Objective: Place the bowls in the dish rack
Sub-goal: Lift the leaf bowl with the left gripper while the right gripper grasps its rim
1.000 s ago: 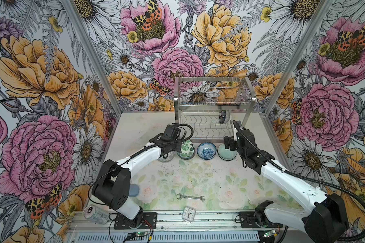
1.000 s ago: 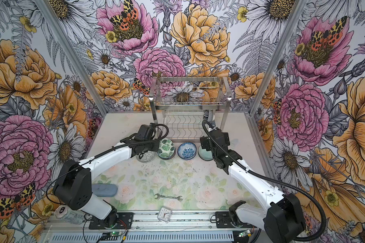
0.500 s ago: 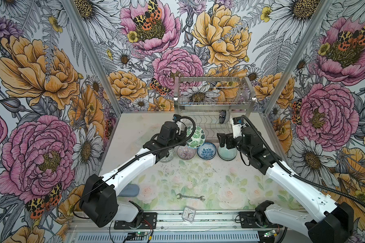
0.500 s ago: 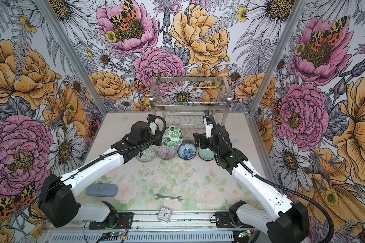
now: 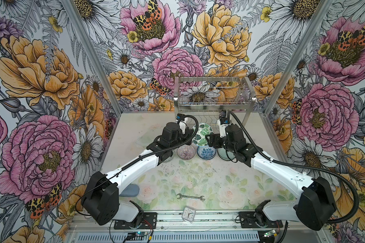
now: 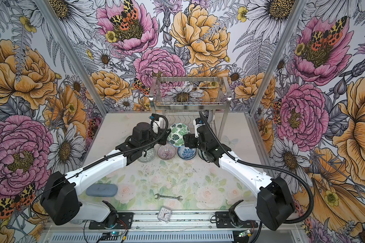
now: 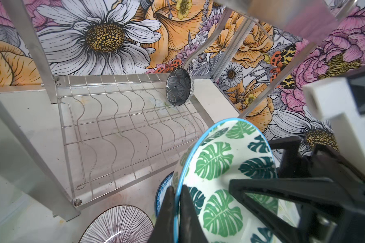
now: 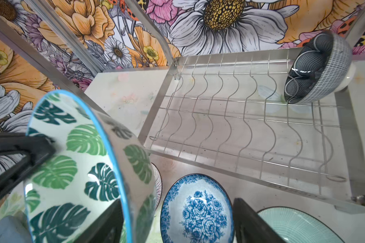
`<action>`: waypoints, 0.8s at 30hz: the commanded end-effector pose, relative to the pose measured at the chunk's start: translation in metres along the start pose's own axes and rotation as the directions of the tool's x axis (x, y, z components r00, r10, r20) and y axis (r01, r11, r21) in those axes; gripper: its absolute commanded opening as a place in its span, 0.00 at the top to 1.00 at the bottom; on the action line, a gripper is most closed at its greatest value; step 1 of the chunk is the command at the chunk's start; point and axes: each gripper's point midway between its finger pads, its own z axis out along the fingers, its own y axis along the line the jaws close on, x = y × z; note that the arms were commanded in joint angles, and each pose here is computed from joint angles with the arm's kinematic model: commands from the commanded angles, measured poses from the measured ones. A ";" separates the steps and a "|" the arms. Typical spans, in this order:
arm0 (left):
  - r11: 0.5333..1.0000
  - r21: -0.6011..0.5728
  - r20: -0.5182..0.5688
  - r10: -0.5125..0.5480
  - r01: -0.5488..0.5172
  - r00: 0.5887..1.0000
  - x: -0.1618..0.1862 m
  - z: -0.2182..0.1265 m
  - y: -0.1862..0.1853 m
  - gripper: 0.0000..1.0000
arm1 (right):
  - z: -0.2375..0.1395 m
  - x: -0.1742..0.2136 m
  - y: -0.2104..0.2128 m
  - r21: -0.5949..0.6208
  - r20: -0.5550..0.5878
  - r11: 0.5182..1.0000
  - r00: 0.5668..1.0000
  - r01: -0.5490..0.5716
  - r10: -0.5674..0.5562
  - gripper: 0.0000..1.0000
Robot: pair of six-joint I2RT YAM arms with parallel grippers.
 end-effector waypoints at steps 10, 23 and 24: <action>0.995 0.098 0.084 -0.016 0.007 0.996 -0.020 0.000 -0.026 1.00 | 0.003 -0.032 0.021 -0.063 0.099 0.996 0.993 -0.063 0.069 1.00; 0.969 -0.169 -0.117 0.159 -0.177 0.980 -0.013 -0.066 0.018 0.01 | -0.035 -0.045 -0.022 0.211 0.159 0.972 0.978 0.102 -0.137 1.00; 0.960 -0.200 -0.128 0.171 -0.195 0.977 -0.015 -0.078 0.026 0.01 | -0.036 -0.045 -0.028 0.253 0.151 0.960 0.975 0.121 -0.162 1.00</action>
